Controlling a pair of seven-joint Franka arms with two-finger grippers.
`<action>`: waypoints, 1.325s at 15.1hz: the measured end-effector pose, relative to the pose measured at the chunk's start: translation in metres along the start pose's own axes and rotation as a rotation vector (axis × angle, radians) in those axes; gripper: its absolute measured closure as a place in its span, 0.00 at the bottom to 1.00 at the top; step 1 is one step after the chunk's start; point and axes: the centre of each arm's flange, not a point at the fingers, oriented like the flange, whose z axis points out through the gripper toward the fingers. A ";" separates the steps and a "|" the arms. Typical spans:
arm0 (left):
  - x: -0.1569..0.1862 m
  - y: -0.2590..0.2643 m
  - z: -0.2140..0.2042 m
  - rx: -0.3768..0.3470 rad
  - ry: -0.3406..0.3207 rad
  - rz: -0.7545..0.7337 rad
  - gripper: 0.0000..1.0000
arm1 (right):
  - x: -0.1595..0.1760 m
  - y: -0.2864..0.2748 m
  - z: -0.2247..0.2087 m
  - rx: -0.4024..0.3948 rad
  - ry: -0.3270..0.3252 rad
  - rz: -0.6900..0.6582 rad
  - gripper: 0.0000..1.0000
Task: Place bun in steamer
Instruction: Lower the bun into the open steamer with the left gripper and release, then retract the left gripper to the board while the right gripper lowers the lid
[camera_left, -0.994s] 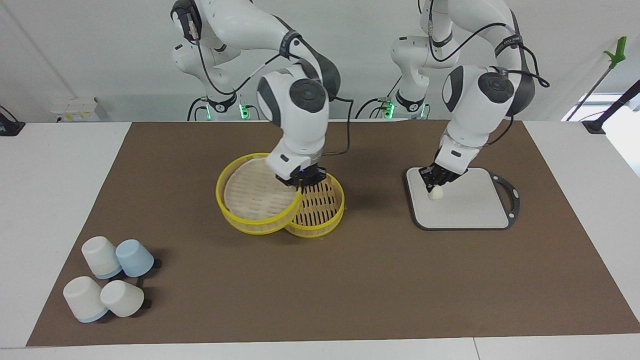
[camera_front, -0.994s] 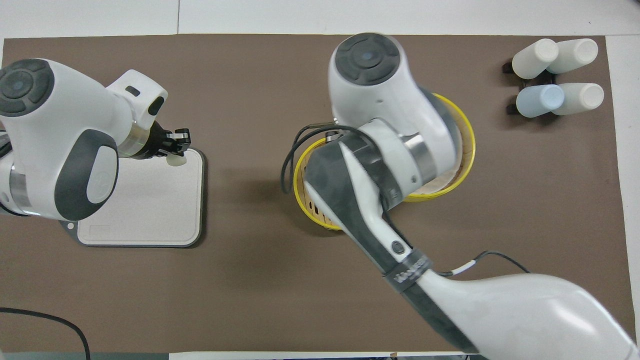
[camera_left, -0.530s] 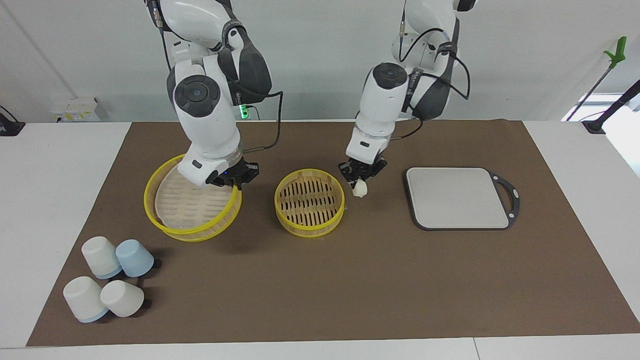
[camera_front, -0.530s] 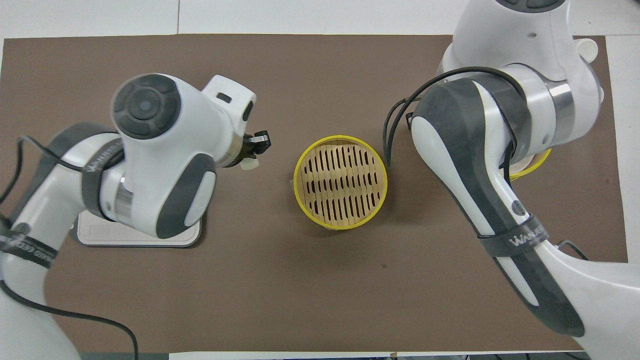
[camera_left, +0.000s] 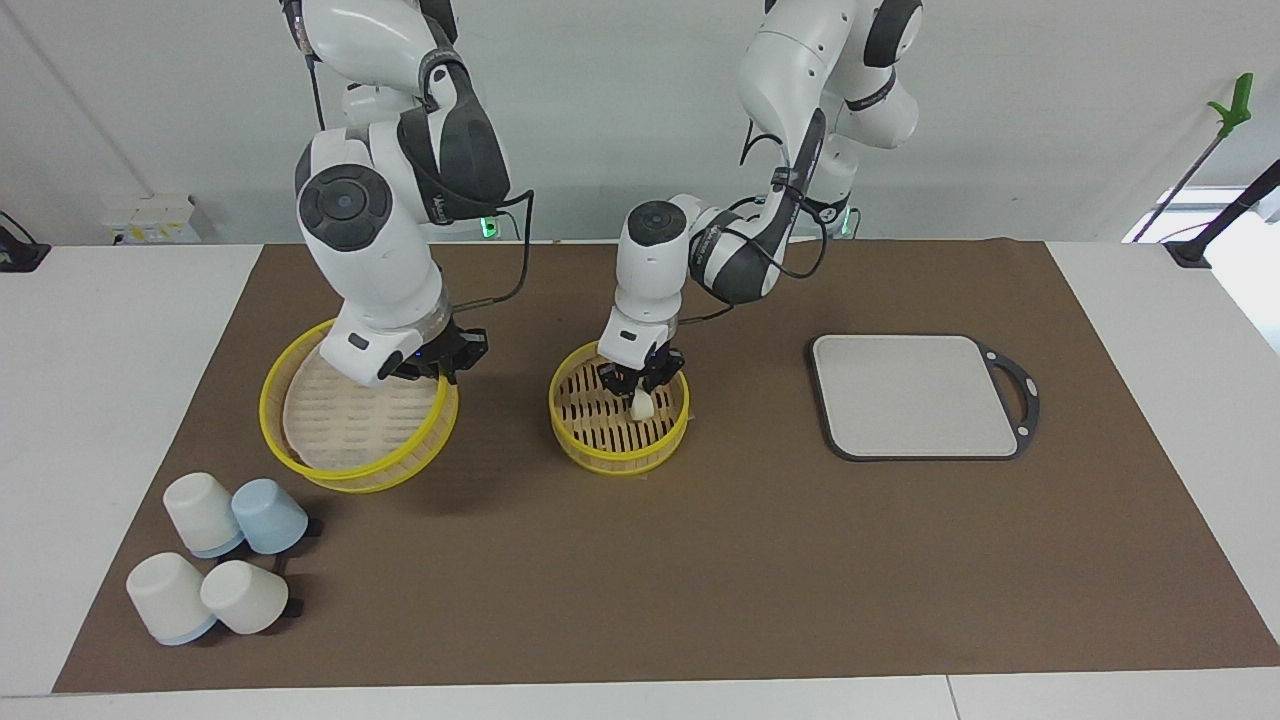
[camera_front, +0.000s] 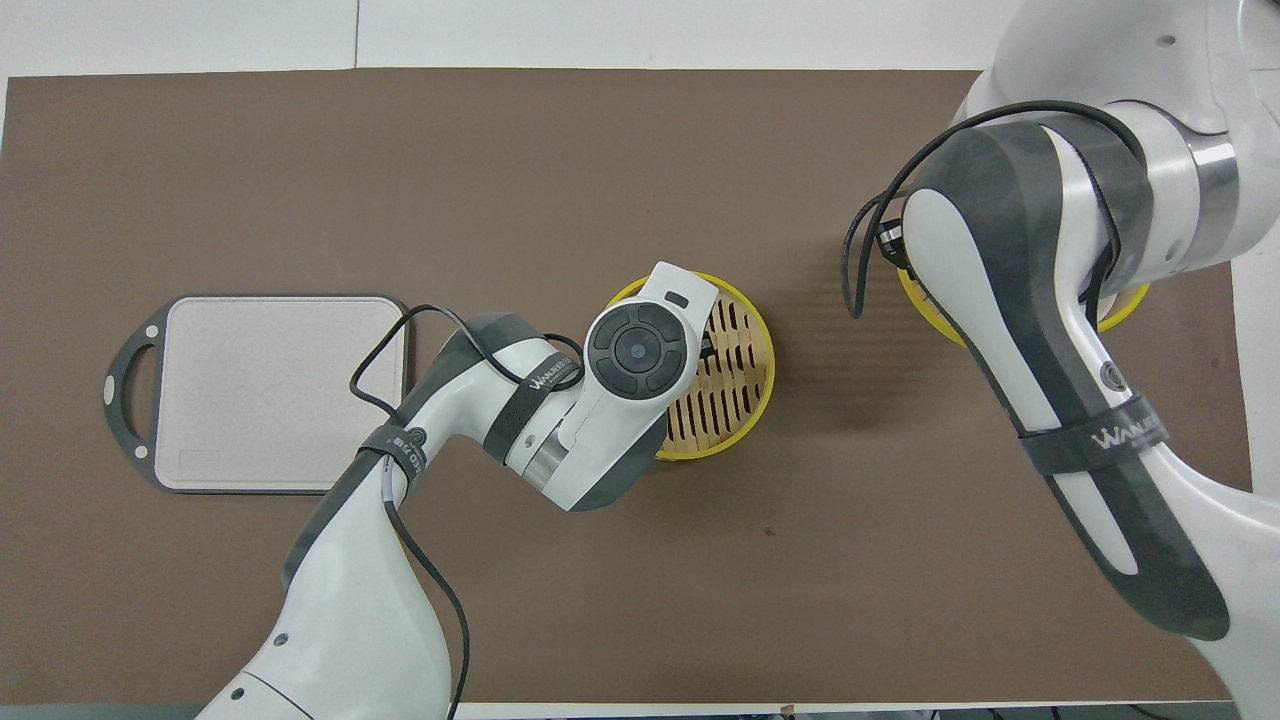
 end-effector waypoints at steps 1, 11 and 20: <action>0.002 -0.001 -0.001 -0.001 0.003 -0.002 0.64 | 0.000 -0.001 0.000 0.000 -0.001 -0.001 0.91; 0.079 -0.089 -0.142 0.057 0.004 -0.039 0.00 | 0.006 -0.072 -0.003 0.079 0.086 0.092 0.91; 0.165 -0.335 -0.266 0.103 -0.081 0.097 0.00 | 0.001 -0.308 0.073 0.014 0.141 0.151 0.91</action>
